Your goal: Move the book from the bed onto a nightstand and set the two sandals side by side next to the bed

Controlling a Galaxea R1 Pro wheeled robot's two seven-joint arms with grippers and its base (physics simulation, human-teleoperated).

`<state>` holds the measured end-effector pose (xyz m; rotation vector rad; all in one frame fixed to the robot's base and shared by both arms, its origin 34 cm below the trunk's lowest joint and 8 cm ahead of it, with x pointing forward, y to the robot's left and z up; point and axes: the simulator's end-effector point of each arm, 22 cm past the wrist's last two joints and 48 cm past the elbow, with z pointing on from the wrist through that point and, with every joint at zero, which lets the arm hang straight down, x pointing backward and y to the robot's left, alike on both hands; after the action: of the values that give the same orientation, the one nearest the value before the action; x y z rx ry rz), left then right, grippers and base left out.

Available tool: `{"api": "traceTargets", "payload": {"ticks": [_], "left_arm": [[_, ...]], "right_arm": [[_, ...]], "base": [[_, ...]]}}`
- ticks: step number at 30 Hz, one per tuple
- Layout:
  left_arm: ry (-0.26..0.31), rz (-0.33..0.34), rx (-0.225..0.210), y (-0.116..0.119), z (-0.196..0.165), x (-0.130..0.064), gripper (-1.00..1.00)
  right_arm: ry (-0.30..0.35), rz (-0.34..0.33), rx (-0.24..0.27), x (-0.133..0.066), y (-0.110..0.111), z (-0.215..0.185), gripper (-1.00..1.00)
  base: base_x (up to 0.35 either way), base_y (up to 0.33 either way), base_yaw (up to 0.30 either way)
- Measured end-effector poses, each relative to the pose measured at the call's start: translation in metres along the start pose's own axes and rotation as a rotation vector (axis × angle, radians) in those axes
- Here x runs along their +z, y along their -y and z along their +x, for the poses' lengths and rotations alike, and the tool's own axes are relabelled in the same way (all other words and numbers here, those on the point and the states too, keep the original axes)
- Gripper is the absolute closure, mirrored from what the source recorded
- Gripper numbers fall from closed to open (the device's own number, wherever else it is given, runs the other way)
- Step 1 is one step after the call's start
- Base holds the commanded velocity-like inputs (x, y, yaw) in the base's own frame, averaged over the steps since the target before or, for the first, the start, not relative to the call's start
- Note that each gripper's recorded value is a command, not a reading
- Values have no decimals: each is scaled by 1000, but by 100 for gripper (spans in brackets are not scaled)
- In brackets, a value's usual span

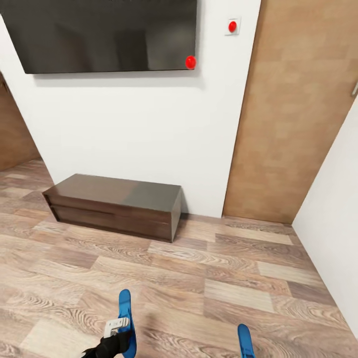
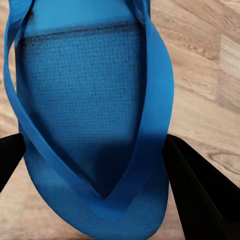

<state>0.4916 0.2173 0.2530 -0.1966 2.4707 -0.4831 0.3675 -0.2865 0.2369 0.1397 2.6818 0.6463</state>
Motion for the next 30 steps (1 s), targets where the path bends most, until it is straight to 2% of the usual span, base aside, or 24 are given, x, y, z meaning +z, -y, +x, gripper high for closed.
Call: {"api": "traceTargets", "payload": {"ticks": [30], "left_arm": [[3,-3,1,-1,-1,0,100]], "right_arm": [[0,0,0,0,0,0,100]], "base": [[0,0,294]]}}
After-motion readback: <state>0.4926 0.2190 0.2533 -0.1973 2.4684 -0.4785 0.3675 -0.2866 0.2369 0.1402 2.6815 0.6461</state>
